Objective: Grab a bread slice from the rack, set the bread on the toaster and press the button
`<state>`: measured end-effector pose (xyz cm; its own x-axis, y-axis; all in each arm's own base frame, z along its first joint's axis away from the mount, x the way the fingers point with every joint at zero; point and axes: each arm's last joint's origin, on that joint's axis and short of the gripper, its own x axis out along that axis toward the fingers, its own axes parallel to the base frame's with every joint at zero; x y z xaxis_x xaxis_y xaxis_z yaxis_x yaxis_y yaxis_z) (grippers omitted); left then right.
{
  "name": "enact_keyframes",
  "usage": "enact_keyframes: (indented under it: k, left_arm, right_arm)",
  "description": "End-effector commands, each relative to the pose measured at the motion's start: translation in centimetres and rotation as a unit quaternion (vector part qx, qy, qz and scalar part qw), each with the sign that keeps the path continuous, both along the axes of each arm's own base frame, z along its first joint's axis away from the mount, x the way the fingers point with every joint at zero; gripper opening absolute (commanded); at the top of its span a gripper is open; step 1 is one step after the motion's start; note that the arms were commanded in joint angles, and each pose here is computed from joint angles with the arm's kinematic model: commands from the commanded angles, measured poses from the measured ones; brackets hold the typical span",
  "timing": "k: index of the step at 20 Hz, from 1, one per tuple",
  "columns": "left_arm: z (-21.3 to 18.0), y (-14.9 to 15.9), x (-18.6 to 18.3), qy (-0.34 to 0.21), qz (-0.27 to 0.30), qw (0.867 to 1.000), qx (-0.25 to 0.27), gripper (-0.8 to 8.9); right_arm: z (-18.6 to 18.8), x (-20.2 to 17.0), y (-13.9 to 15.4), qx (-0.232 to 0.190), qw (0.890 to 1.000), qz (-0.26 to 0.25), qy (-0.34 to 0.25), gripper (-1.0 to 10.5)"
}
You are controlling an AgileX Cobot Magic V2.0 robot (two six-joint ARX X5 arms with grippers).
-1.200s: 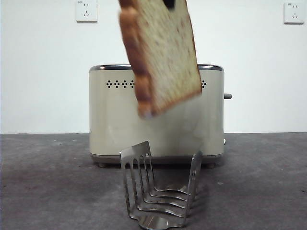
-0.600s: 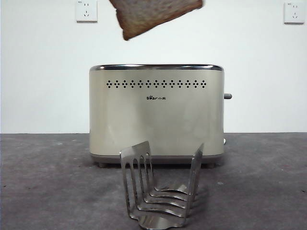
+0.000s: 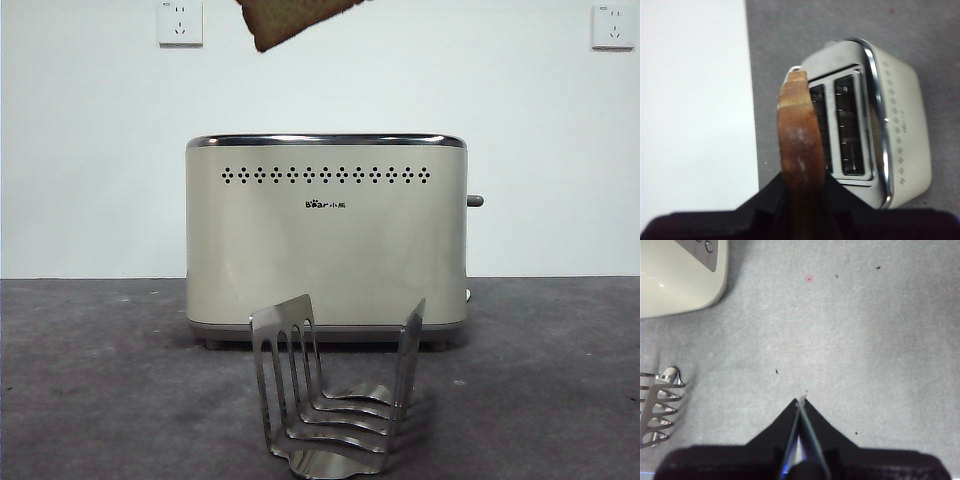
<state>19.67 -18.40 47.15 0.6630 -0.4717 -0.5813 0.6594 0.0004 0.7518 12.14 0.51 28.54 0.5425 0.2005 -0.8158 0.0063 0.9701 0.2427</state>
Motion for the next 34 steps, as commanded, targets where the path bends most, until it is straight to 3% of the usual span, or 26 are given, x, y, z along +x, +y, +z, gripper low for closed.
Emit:
enact_keyframes:
  k: [1,4,12,34]
  left_arm:
    - [0.2,-0.3,0.9,0.024,-0.007,1.0,0.011,-0.13]
    - [-0.3,-1.3,2.4,0.081,0.001,0.996,0.046,-0.12]
    - [-3.2,-3.7,6.5,0.16,0.022,0.987,0.019,-0.12]
    - [-8.8,-6.4,11.2,0.193,0.03,0.977,0.081,-0.11]
  right_arm:
    - [0.1,0.2,0.0,-0.004,1.0,0.001,-0.004,0.0]
    - [0.1,0.3,0.0,-0.003,1.0,0.001,-0.007,0.0]
    - [0.1,0.3,0.0,-0.004,1.0,0.001,-0.007,0.0]
    - [0.1,0.3,-0.1,-0.02,1.0,-0.009,-0.009,0.0]
